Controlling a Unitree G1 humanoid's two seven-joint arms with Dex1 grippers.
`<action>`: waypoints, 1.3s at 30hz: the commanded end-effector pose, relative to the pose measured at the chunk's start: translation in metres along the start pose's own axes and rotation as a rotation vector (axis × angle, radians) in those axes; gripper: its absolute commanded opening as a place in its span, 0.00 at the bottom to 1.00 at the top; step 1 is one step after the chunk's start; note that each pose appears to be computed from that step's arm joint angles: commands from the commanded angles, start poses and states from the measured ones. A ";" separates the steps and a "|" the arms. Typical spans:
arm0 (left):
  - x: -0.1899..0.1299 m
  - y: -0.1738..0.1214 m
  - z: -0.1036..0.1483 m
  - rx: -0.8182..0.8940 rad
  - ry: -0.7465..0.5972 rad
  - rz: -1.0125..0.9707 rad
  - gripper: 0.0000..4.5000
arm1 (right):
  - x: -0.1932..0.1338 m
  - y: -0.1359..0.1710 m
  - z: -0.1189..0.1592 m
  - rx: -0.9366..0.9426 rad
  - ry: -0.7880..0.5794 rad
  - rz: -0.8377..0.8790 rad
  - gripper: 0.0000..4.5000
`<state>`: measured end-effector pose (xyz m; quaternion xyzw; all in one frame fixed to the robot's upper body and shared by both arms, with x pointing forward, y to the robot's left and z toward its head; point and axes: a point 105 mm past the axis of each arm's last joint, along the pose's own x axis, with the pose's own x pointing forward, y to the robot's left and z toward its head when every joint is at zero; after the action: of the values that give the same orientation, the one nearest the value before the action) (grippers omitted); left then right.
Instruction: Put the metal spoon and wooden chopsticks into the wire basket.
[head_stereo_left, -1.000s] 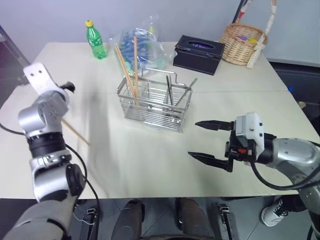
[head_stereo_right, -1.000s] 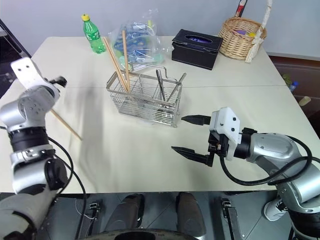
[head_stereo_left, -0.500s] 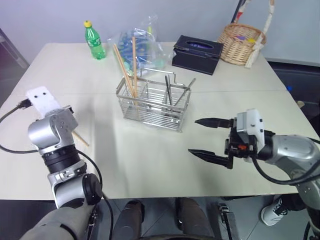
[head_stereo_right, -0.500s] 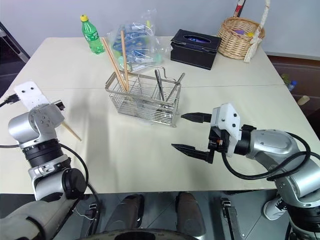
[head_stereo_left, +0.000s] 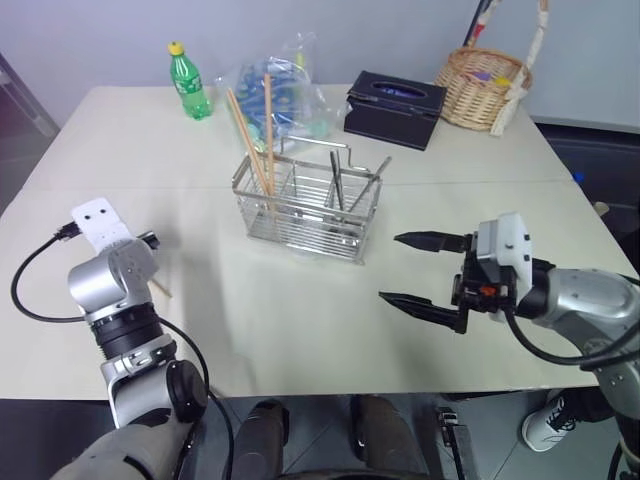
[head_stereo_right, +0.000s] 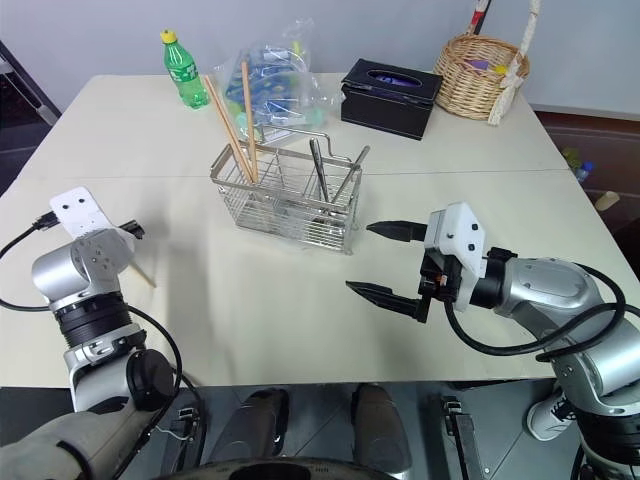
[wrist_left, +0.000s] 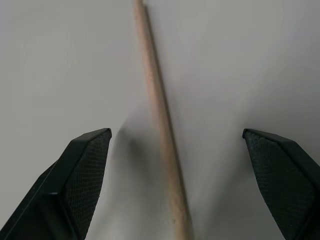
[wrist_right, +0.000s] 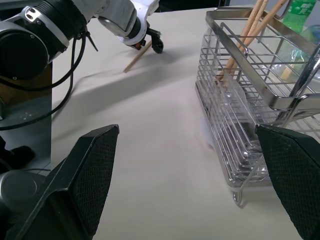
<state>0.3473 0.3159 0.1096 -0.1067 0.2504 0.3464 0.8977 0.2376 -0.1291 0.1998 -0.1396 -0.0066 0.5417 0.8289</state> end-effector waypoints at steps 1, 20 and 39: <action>0.005 0.009 -0.009 -0.013 0.032 0.029 0.99 | -0.001 0.003 0.013 -0.046 -0.029 0.007 1.00; 0.010 0.030 -0.051 -0.136 0.125 0.103 0.16 | -0.003 -0.007 0.020 -0.059 -0.033 -0.017 1.00; 0.002 -0.024 0.081 -0.095 -0.474 -0.420 0.02 | -0.015 -0.012 0.020 0.031 -0.109 -0.174 1.00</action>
<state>0.3788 0.3411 0.1252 -0.1441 0.0900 0.2473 0.9539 0.2450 -0.1457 0.2139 -0.0876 -0.0299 0.4737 0.8758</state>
